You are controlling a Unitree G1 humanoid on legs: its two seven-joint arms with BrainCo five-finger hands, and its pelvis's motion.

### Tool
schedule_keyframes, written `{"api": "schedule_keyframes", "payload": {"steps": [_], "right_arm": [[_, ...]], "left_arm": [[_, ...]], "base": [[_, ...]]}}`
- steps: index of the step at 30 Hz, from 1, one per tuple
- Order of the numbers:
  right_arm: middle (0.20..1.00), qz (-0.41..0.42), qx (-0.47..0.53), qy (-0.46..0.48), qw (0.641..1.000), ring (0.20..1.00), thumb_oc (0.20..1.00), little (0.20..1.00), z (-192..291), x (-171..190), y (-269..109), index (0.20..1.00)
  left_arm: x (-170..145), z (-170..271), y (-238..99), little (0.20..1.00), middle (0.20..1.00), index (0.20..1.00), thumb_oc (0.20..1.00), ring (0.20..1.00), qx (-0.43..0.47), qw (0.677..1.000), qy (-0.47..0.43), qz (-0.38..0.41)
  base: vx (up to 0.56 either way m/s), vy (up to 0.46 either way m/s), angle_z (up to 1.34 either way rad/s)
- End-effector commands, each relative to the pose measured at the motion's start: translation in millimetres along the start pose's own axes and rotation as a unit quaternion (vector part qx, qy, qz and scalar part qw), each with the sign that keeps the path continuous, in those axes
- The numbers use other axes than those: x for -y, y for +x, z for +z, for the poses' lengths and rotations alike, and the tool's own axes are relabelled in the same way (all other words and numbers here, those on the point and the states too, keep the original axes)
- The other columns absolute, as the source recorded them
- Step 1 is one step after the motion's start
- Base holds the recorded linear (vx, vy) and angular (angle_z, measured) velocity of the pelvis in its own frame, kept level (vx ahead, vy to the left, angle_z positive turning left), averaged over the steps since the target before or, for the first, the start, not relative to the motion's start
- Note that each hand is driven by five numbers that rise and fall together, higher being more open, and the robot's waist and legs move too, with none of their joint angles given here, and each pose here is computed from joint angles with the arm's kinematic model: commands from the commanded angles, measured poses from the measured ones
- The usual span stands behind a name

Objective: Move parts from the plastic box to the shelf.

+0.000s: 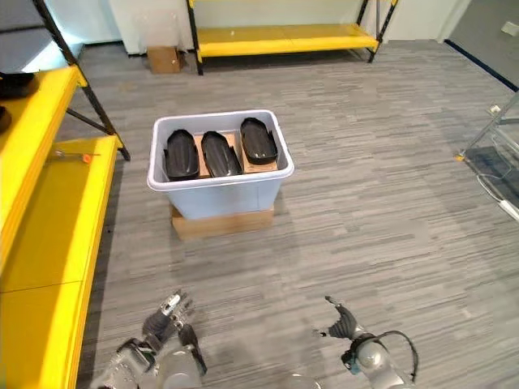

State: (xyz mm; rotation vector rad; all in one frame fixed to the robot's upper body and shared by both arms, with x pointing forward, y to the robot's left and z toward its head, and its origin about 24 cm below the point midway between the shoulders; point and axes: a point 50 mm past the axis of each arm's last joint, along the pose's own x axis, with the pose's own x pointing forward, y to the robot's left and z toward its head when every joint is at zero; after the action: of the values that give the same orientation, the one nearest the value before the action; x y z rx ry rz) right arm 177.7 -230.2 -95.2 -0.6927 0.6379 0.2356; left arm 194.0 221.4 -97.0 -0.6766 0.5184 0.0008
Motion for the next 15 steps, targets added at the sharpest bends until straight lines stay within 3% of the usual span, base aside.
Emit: {"api": "schedule_keyframes", "payload": {"steps": [1, 4, 8, 15], "right_arm": [[1.0, -0.041, 0.033, 0.005, 0.999, 1.0, 1.0, 1.0, 12, 27, 4, 1.0], [1.0, -0.046, 0.05, -0.037, 0.997, 1.0, 1.0, 1.0, 18, 26, 4, 1.0], [1.0, -0.066, 0.039, -0.009, 0.997, 1.0, 1.0, 1.0, 23, 33, 9, 1.0], [1.0, -0.077, 0.056, -0.042, 0.995, 1.0, 1.0, 1.0, 41, 34, 18, 1.0]], "left_arm": [[17, -10, 3, 1.0, 1.0, 1.0, 1.0, 1.0, 0.002, 0.999, -0.005, -0.041], [21, -2, 5, 1.0, 1.0, 1.0, 1.0, 1.0, -0.007, 0.998, 0.03, -0.053], [18, 0, 5, 1.0, 1.0, 1.0, 1.0, 1.0, -0.022, 0.996, 0.075, -0.049], [9, -4, 2, 1.0, 1.0, 1.0, 1.0, 1.0, -0.052, 0.992, 0.107, -0.035]], "base": [[0.35, 0.309, -0.14], [0.35, 0.392, 0.09], [0.21, 0.313, 0.09], [0.18, 0.275, 0.13]]}}
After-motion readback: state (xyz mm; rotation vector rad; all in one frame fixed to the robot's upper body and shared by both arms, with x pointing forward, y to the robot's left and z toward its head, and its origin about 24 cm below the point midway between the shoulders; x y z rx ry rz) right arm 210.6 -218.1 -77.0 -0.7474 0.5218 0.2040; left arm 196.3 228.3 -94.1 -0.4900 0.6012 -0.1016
